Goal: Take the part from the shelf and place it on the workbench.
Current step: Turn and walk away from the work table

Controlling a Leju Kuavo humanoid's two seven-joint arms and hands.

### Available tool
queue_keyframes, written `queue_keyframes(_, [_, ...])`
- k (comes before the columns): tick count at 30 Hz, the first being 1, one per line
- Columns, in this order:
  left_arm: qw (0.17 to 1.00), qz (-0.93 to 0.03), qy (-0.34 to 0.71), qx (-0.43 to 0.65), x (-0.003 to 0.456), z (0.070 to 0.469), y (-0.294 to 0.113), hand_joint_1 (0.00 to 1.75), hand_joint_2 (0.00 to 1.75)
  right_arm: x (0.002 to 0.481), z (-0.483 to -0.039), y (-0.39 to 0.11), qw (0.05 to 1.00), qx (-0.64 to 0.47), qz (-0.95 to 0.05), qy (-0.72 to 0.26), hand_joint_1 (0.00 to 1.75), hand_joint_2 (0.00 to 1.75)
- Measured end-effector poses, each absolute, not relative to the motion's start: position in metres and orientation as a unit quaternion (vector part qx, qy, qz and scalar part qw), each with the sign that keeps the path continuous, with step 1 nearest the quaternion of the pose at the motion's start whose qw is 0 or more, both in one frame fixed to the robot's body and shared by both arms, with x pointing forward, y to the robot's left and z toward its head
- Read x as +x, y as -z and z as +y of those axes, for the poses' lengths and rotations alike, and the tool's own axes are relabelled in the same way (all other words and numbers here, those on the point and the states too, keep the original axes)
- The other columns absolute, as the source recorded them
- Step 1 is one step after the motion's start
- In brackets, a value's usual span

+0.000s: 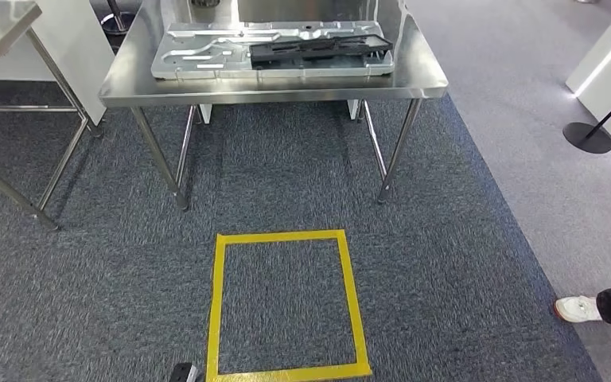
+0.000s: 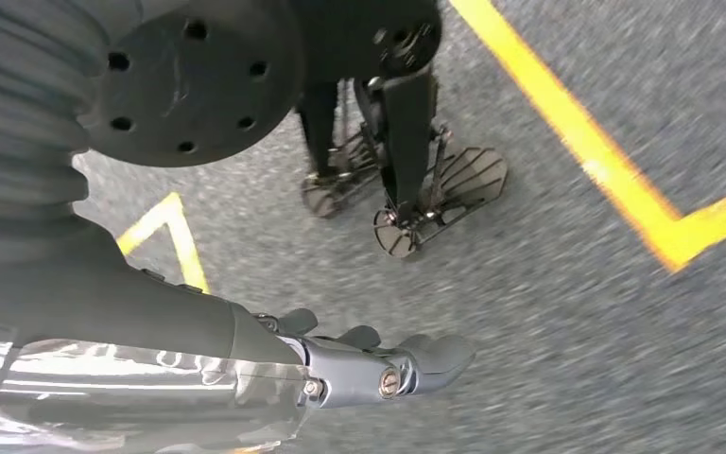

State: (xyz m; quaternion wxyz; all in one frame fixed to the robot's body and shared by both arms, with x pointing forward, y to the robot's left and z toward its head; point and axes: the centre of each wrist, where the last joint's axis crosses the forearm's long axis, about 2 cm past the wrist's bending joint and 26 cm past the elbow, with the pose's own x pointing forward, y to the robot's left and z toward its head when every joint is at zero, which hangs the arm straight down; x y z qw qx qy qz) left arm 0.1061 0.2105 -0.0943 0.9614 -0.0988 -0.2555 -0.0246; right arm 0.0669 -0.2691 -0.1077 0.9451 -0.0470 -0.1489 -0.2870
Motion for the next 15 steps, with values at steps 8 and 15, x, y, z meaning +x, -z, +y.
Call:
queue_keyframes(8, [0.961,-0.255,0.031,-0.101,0.1063,0.2103,0.0942,0.0,0.0,0.0681,-0.2702,0.1075,0.934,-0.051,-0.142,0.324,0.0,0.87])
queue_keyframes(15, [0.968,-0.238,0.033,-0.078,0.1021,0.2126,0.0956,0.0,1.31,0.0687,-0.2669,0.1074,0.933,-0.041,-0.172,0.313,0.0,1.31])
